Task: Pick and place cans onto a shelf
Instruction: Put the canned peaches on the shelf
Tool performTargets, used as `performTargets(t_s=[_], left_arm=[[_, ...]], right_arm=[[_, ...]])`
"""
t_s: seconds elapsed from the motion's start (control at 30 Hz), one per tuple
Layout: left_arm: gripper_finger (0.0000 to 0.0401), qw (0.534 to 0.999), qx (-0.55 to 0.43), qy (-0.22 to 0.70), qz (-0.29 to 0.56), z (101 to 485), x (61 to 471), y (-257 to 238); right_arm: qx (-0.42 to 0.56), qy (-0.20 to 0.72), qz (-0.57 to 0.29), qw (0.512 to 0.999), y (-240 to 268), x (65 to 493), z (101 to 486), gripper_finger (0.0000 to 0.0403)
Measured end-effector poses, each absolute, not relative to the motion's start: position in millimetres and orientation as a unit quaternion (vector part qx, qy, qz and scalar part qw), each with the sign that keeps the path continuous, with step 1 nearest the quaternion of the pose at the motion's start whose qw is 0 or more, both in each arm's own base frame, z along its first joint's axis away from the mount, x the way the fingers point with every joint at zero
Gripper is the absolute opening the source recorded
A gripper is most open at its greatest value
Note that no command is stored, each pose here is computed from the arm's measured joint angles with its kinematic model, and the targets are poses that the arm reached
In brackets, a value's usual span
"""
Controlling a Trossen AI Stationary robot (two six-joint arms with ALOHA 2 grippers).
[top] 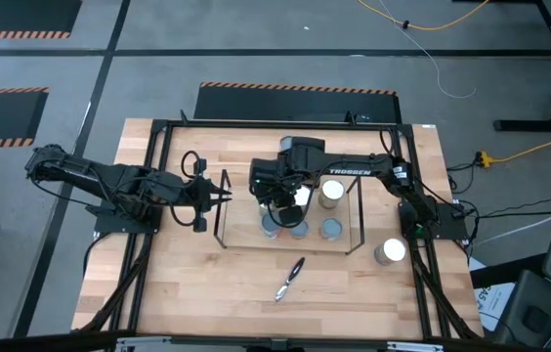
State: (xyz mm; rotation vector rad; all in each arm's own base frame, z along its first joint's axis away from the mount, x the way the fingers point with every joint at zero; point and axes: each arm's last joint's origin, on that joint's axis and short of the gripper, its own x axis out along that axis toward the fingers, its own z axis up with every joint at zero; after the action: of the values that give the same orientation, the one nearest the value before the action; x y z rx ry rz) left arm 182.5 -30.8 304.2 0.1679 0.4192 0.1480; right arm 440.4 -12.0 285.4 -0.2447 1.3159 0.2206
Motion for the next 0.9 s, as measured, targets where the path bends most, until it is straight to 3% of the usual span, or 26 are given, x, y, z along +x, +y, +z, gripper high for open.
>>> performTargets(t_s=[0.3, 0.57, 0.9], left_arm=[[0.0055, 0.972, 0.083, 0.208, 0.073, 304.2, 182.5, -30.8], [0.0055, 0.972, 0.083, 0.208, 0.073, 304.2, 182.5, -30.8], [0.0055, 0.972, 0.083, 0.208, 0.073, 304.2, 182.6, -30.8]], right_arm=[[-0.142, 0.601, 0.119, 0.777, -12.2, 441.4, 285.8, 0.0071], [-0.178, 0.579, 0.054, 0.793, -24.7, 448.7, 288.3, 0.0071], [-0.122, 0.561, 0.052, 0.817, -46.5, 450.8, 289.6, 0.0071]])
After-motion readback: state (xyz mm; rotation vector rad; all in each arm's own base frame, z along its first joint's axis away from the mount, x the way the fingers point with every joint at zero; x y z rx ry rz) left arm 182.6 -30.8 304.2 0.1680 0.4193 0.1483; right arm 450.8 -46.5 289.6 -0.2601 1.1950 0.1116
